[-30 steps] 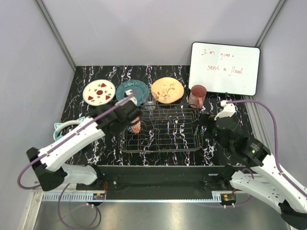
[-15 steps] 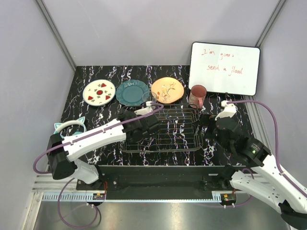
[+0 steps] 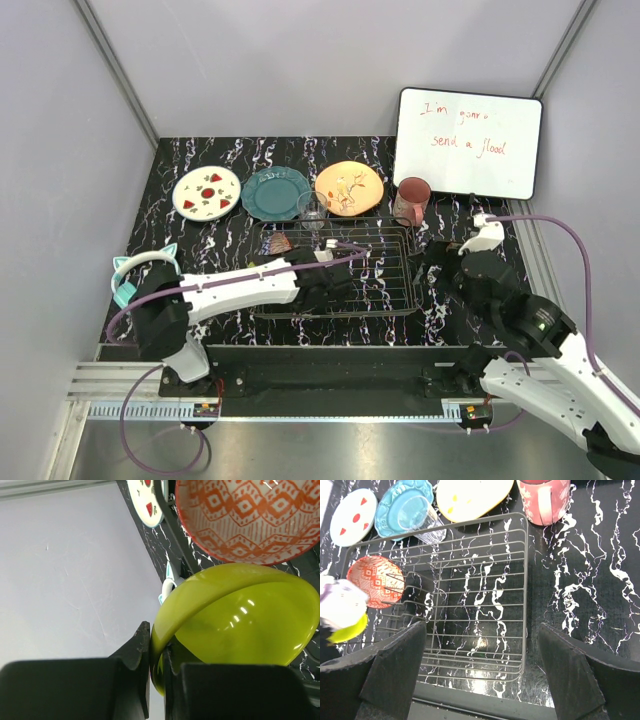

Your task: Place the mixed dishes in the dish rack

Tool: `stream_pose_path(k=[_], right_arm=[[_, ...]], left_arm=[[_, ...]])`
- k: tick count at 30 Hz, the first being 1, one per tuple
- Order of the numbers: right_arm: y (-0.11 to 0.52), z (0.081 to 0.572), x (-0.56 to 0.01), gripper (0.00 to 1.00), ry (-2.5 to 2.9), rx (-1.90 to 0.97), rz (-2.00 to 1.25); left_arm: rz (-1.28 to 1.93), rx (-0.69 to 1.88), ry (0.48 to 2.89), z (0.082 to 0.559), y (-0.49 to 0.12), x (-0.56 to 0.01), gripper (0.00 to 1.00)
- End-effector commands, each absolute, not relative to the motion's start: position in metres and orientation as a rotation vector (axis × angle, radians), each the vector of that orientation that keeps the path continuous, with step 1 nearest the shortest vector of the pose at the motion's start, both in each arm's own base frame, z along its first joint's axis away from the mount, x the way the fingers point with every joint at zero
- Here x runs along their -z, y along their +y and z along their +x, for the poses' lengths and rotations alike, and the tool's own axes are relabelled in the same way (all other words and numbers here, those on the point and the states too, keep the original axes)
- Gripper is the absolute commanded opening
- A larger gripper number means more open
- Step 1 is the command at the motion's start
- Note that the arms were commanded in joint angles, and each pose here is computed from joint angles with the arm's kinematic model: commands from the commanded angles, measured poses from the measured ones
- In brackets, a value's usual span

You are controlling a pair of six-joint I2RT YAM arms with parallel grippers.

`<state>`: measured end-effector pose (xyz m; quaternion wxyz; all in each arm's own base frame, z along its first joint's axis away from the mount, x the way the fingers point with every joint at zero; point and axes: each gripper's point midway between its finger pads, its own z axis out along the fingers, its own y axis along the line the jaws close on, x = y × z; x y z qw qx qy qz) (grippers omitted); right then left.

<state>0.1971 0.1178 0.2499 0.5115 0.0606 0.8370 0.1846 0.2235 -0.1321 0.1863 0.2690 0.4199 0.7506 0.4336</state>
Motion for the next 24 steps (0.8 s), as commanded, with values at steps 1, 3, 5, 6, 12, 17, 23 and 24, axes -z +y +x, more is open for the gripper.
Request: stream_pose_path(k=[1, 3, 5, 6, 12, 17, 23, 24], right_arm=[[0.106, 0.195, -0.269, 1.00, 1.958, -0.446, 0.192], [0.105, 0.194, -0.271, 1.00, 1.953, -0.448, 0.190], [0.104, 0.193, -0.272, 1.00, 1.950, -0.450, 0.194], [0.103, 0.192, -0.273, 1.00, 1.949, -0.452, 0.192], [0.101, 0.187, -0.280, 1.00, 1.930, -0.483, 0.195], [0.099, 0.182, -0.279, 1.00, 1.935, -0.496, 0.192], [0.098, 0.179, -0.274, 1.00, 1.948, -0.497, 0.185], [0.098, 0.179, -0.275, 1.00, 1.947, -0.497, 0.186]], left_arm=[[1.338, -1.391, 1.998, 0.211, -0.105, -0.196, 0.00], [1.365, -1.401, 2.005, 0.209, -0.106, -0.191, 0.00], [1.393, -1.410, 2.004, 0.208, -0.110, -0.187, 0.00], [1.408, -1.413, 2.006, 0.207, -0.111, -0.185, 0.00], [1.481, -1.431, 2.050, 0.205, -0.118, -0.169, 0.00], [1.590, -1.364, 2.145, 0.195, -0.123, -0.157, 0.12], [1.650, -1.206, 2.222, 0.187, -0.134, -0.162, 0.81], [1.653, -1.200, 2.224, 0.187, -0.134, -0.162, 0.99]])
